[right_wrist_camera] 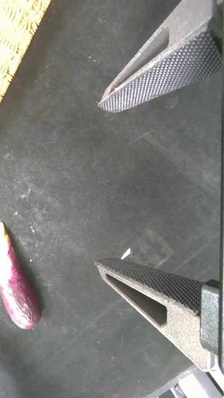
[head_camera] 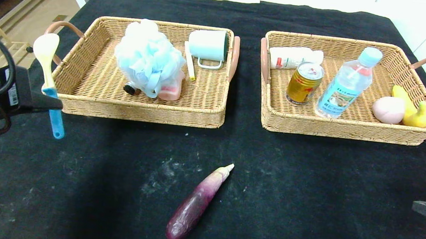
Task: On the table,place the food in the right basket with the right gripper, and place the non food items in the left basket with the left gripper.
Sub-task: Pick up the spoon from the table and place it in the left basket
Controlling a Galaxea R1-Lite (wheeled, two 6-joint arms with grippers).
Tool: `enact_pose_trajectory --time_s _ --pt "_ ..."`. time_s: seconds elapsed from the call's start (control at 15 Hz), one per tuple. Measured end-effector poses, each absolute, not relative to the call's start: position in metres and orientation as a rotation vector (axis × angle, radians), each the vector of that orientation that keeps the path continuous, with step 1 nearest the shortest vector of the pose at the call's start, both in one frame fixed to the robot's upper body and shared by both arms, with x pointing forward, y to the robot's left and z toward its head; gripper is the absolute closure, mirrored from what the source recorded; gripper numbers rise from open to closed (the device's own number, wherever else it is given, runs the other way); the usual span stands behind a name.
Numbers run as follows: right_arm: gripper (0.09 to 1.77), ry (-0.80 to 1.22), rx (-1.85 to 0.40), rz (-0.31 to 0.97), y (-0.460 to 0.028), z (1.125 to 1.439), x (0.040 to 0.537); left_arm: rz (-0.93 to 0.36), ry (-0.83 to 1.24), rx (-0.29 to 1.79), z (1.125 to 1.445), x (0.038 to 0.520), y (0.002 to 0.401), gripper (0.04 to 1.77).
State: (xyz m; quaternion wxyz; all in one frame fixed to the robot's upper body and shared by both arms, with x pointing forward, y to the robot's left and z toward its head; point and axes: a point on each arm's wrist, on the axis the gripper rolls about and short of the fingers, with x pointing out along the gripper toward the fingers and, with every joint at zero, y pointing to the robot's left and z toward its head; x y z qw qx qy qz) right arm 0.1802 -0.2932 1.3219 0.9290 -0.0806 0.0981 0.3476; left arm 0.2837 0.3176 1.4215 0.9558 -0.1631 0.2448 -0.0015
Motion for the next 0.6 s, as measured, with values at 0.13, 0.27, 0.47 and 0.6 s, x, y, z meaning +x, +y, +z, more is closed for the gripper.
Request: enact_pose_trajectory --time_s 0.13,0.27,0.47,0.6 --pt "0.15 0.199 -0.165 0.711 -0.293 1.322 0.18 -0.008 0.48 -0.326 1.431 0.306 0.316 1.61" --pt "0.15 0.193 -0.165 0.711 -0.294 1.323 0.179 -0.009 0.466 -0.326 1.437 0.328 0.314 1.61" --pt "0.15 0.191 -0.165 0.712 -0.294 1.323 0.179 -0.012 0.441 -0.327 1.446 0.354 0.312 1.61" --pt "0.15 0.191 -0.164 0.713 -0.294 1.323 0.178 -0.014 0.42 -0.329 1.451 0.368 0.311 1.61"
